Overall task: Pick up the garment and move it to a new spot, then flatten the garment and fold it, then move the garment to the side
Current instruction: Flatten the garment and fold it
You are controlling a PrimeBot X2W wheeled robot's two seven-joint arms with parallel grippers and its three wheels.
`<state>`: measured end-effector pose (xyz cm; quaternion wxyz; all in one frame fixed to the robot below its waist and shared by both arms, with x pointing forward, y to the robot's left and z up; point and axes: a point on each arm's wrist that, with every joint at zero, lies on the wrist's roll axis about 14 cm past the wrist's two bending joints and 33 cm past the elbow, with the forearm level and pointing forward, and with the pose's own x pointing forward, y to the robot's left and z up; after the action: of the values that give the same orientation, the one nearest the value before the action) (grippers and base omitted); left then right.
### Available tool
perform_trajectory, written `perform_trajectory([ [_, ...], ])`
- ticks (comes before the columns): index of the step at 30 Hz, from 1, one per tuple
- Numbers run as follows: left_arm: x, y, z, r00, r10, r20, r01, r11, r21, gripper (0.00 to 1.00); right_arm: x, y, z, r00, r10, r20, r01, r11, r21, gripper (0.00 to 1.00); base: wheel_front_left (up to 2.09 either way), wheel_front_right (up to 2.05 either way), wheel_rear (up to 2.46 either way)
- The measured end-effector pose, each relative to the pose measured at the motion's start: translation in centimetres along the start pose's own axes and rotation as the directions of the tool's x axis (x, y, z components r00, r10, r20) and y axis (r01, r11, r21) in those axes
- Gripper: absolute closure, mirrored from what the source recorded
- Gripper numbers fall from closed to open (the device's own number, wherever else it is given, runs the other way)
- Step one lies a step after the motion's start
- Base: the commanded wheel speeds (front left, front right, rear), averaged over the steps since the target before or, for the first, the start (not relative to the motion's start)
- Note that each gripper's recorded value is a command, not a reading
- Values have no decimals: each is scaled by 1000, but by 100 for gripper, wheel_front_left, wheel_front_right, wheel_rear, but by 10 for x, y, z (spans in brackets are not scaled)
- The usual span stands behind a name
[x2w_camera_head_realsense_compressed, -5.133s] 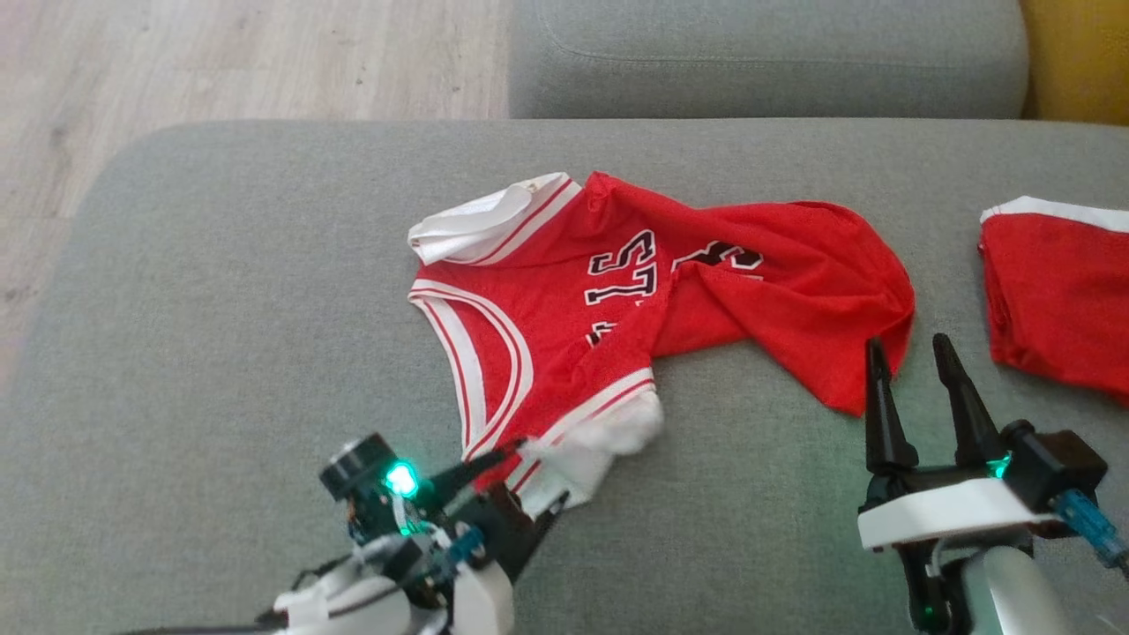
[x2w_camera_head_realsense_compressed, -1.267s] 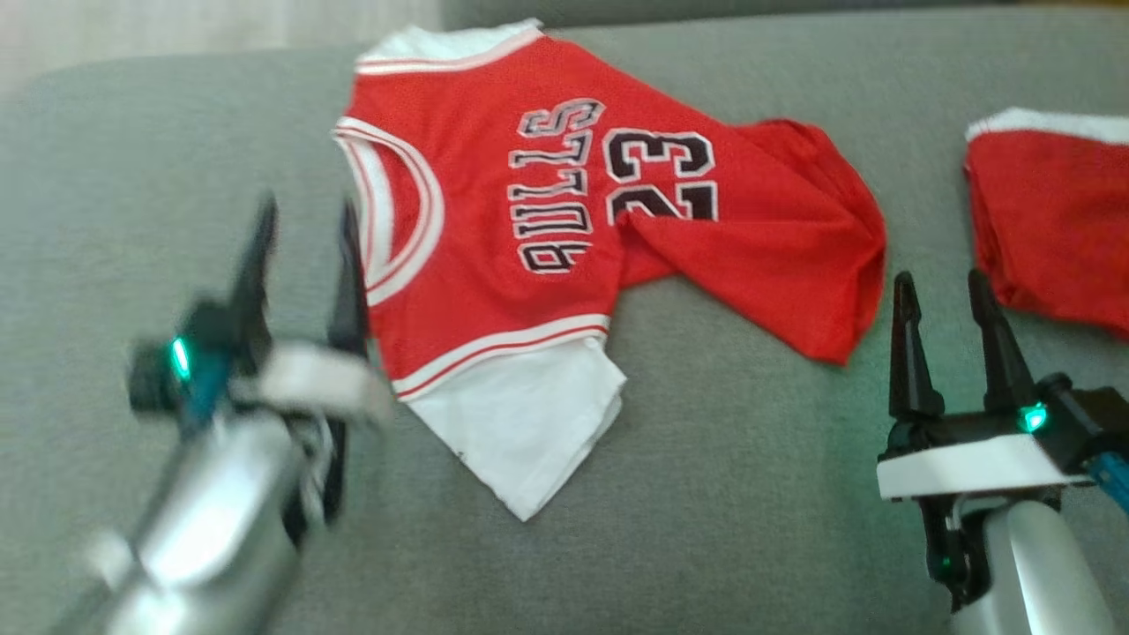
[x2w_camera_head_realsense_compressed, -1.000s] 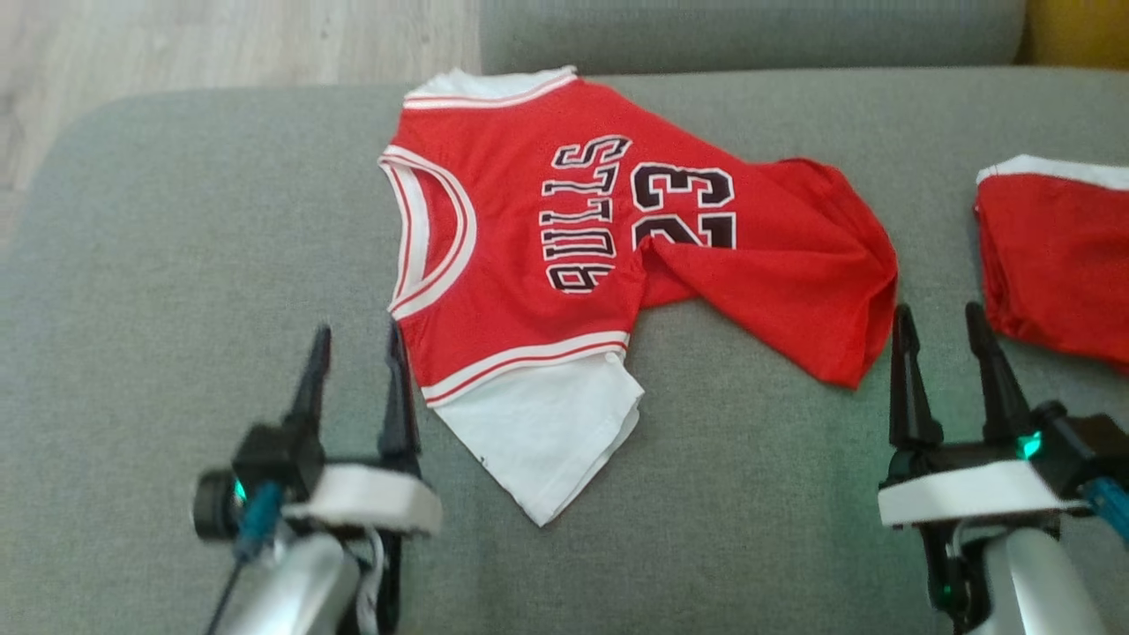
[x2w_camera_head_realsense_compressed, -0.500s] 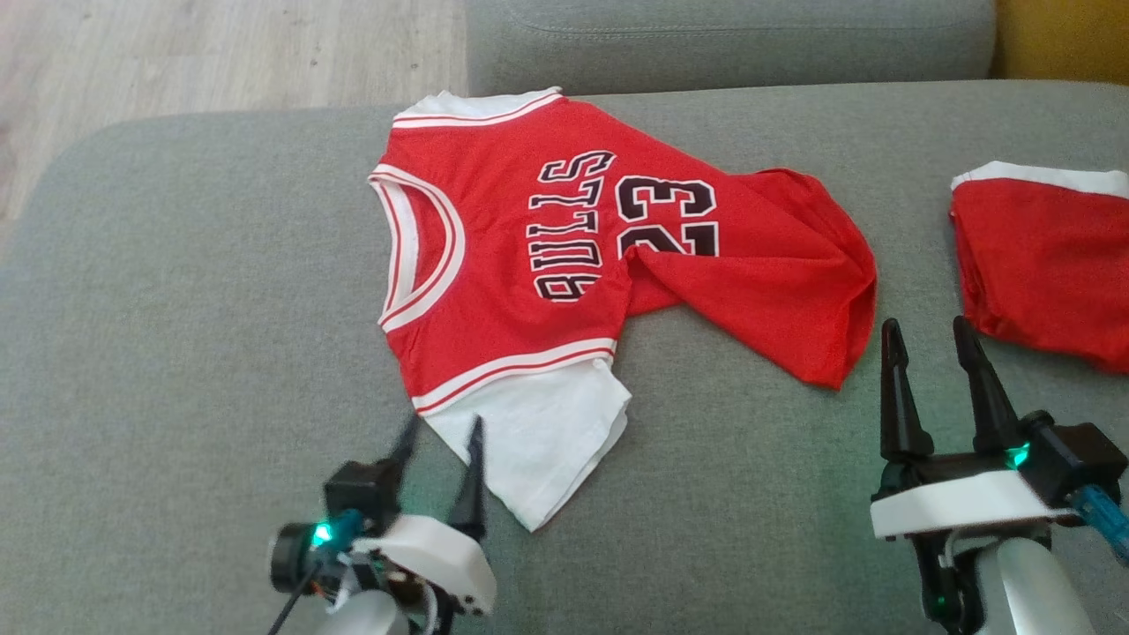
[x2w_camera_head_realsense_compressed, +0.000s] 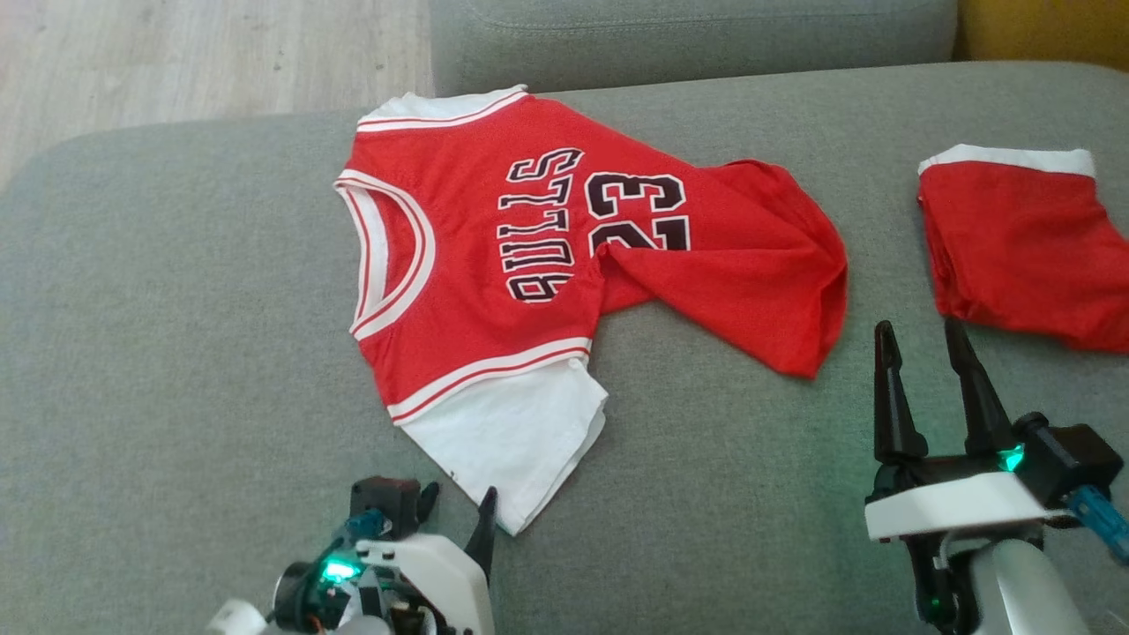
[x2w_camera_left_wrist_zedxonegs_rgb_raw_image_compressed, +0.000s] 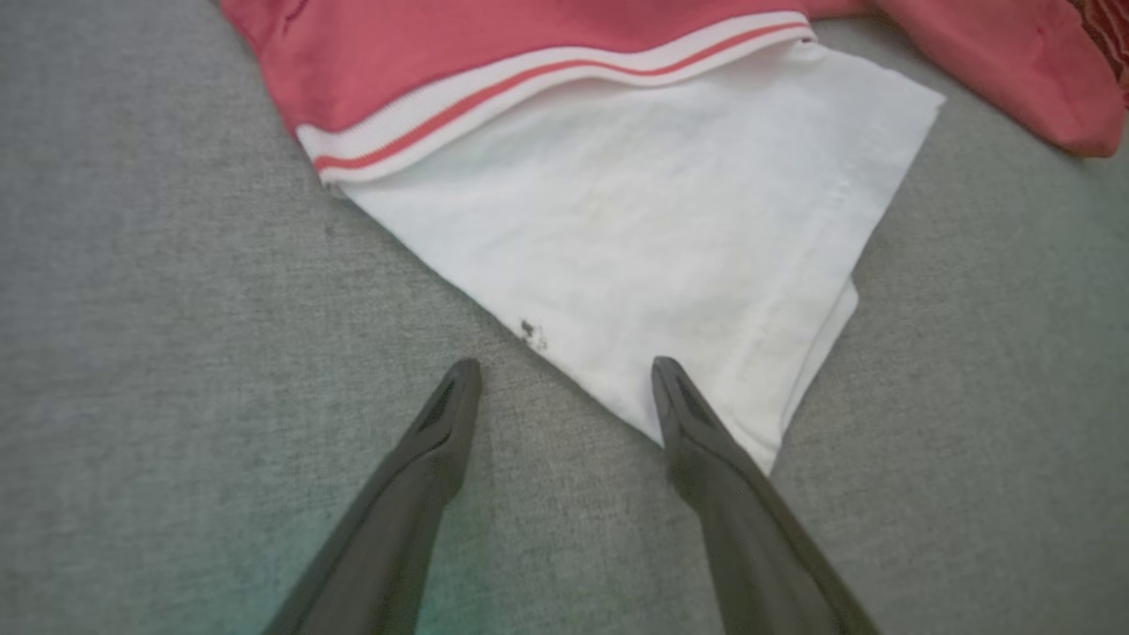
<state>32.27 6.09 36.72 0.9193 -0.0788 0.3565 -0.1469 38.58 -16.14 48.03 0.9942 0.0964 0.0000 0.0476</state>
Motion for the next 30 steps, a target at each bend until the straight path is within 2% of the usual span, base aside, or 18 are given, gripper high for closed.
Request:
perform_trajectory([
  [6, 1, -13, 1, 998, -52, -32, 52, 998, -19, 0, -3, -5, -1, 1000, -16, -5, 16, 1000, -1, 0, 0, 0, 0],
  [20, 2, -41, -6, 985, -149, -83, 151, 988, 16, 0, -9, -13, 0, 999, -43, -2, 43, 999, -5, 0, 0, 0, 0],
  [22, 2, -41, -7, 984, -151, -91, 152, 988, 13, 82, -10, -14, 1, 999, -45, -2, 45, 999, -5, 0, 0, 0, 0],
  [23, 2, -42, -9, 984, -153, -95, 156, 988, 15, 100, -10, -14, 1, 999, -45, -2, 45, 999, -5, 0, 0, 0, 0],
  [30, 3, -39, -1, 988, -147, -45, 147, 989, -6, 100, -9, -15, 1, 999, -48, 0, 48, 999, 3, 0, 0, 0, 0],
])
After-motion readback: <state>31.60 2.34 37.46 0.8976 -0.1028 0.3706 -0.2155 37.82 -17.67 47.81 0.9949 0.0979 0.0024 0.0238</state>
